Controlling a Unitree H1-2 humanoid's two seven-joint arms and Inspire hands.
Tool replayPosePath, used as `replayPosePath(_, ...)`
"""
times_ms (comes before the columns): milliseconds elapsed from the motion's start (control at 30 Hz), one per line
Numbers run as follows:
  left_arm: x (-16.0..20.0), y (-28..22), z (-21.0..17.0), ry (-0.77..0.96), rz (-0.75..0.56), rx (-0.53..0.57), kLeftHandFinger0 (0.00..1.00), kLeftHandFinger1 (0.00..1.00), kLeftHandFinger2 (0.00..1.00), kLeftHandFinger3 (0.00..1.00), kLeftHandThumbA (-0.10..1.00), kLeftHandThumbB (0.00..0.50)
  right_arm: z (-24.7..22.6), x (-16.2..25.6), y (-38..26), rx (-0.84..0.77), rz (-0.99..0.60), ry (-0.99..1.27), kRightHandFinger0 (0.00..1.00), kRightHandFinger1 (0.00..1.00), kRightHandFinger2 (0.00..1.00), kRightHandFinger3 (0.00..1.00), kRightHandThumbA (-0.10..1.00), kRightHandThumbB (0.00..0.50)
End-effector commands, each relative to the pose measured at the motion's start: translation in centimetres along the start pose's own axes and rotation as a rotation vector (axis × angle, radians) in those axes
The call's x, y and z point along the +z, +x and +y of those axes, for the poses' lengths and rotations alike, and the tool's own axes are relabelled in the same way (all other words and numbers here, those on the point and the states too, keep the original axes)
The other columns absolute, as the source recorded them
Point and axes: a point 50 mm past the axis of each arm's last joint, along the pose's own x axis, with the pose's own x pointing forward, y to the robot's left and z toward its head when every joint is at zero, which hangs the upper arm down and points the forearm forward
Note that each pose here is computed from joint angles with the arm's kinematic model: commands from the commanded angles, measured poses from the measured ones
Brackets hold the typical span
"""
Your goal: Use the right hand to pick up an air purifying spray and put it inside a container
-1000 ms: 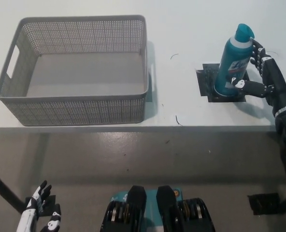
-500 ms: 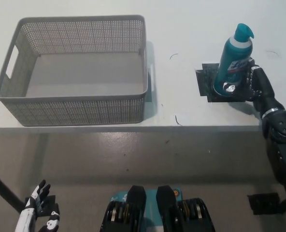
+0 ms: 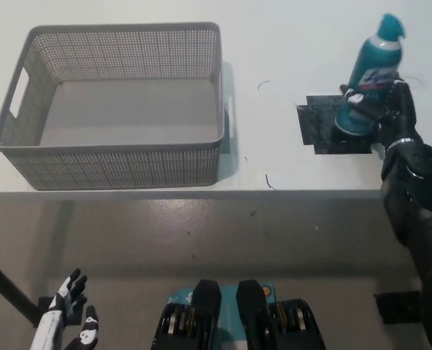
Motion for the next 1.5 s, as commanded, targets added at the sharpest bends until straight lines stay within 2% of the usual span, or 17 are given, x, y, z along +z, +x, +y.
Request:
replayPosePath(0, 0.8, 0.2, 0.6, 0.004, -0.029, -0.018, 0.96, 1.00, 1.00, 1.00, 0.24, 0.479, 1.5, 7.1, 2.1, -0.075, -0.201, 0.130, 0.52, 0.49, 0.48, 0.47, -0.10, 0.375)
replayPosePath(67, 0.8, 0.3, 0.6, 0.004, -0.029, -0.030, 0.95, 1.00, 1.00, 1.00, 0.22, 0.469, 1.0, 7.4, 2.0, -0.061, -0.253, 0.103, 0.51, 0.48, 0.48, 0.47, -0.10, 0.360)
replayPosePath(167, 0.6, 0.1, 0.6, 0.002, -0.024, -0.033, 0.96, 1.00, 1.00, 1.00, 0.24, 0.477, 1.0, 8.5, 1.9, -0.054, -0.287, 0.120, 0.47, 0.48, 0.48, 0.46, -0.10, 0.372)
replayPosePath(400, 0.6, -0.2, 0.8, 0.001, -0.010, -0.041, 0.99, 1.00, 1.00, 1.00, 0.24, 0.470, 5.1, 16.6, 0.1, 0.045, -0.483, 0.186, 0.47, 0.45, 0.47, 0.47, -0.10, 0.382)
replayPosePath(467, 0.6, 0.0, 0.8, 0.012, -0.013, -0.042, 0.99, 1.00, 1.00, 1.00, 0.26, 0.479, 8.3, 20.8, -1.5, 0.164, -0.614, 0.183, 0.46, 0.45, 0.49, 0.49, -0.10, 0.382)
replayPosePath(533, 0.7, 0.2, 0.9, 0.022, -0.021, -0.041, 0.98, 1.00, 1.00, 1.00, 0.27, 0.484, 10.4, 23.1, -2.6, 0.209, -0.647, 0.185, 0.45, 0.45, 0.48, 0.49, -0.10, 0.383)
replayPosePath(567, 0.7, 0.2, 0.8, 0.020, -0.019, -0.042, 0.98, 1.00, 1.00, 1.00, 0.27, 0.483, 12.9, 25.4, -3.7, 0.246, -0.687, 0.152, 0.45, 0.44, 0.47, 0.48, -0.10, 0.417)
replayPosePath(600, 0.7, 0.3, 0.7, 0.021, -0.020, -0.042, 0.98, 1.00, 1.00, 1.00, 0.26, 0.483, 14.0, 26.4, -4.3, 0.259, -0.707, 0.132, 0.45, 0.44, 0.47, 0.48, -0.10, 0.419)
replayPosePath(667, 0.6, 0.3, 0.7, 0.021, -0.023, -0.041, 0.97, 1.00, 1.00, 1.00, 0.28, 0.486, 15.9, 27.7, -5.1, 0.305, -0.731, 0.108, 0.50, 0.44, 0.44, 0.47, -0.10, 0.401)
replayPosePath(700, 0.6, 0.4, 0.7, 0.020, -0.024, -0.042, 0.97, 1.00, 1.00, 1.00, 0.28, 0.485, 17.3, 28.5, -5.7, 0.322, -0.750, 0.075, 0.48, 0.42, 0.44, 0.47, -0.10, 0.406)
replayPosePath(800, 0.7, 0.7, 0.4, 0.031, -0.026, -0.049, 0.98, 1.00, 1.00, 1.00, 0.34, 0.485, 21.0, 29.6, -6.9, 0.427, -0.774, 0.097, 0.42, 0.40, 0.45, 0.45, -0.10, 0.355)
replayPosePath(900, 0.9, 0.8, 0.6, 0.025, -0.027, -0.049, 0.98, 1.00, 1.00, 1.00, 0.32, 0.483, 22.9, 29.3, -7.5, 0.480, -0.771, 0.097, 0.39, 0.41, 0.46, 0.44, -0.10, 0.348)
replayPosePath(1100, 1.2, 1.0, 0.5, 0.032, -0.035, -0.051, 0.96, 1.00, 1.00, 1.00, 0.32, 0.485, 27.2, 25.6, -9.1, 0.578, -0.696, 0.026, 0.33, 0.35, 0.43, 0.44, -0.10, 0.403)
replayPosePath(1133, 1.2, 1.1, 0.4, 0.029, -0.040, -0.049, 0.96, 1.00, 1.00, 1.00, 0.31, 0.484, 27.8, 24.4, -9.4, 0.603, -0.656, 0.012, 0.38, 0.36, 0.41, 0.43, -0.10, 0.408)
replayPosePath(1300, 1.2, 1.1, 0.3, 0.026, -0.039, -0.059, 0.95, 1.00, 1.00, 1.00, 0.29, 0.480, 29.4, 19.3, -9.9, 0.645, -0.562, -0.033, 0.36, 0.34, 0.41, 0.43, -0.10, 0.419)
replayPosePath(1400, 1.6, 1.4, 0.2, 0.021, -0.034, -0.068, 0.96, 1.00, 1.00, 1.00, 0.29, 0.495, 29.7, 15.7, -9.9, 0.658, -0.494, -0.096, 0.46, 0.39, 0.44, 0.44, -0.10, 0.412)
replayPosePath(1467, 1.7, 1.6, 0.2, 0.021, -0.036, -0.069, 0.97, 1.00, 1.00, 1.00, 0.34, 0.499, 29.7, 14.4, -9.9, 0.662, -0.456, -0.109, 0.49, 0.38, 0.42, 0.44, -0.10, 0.412)
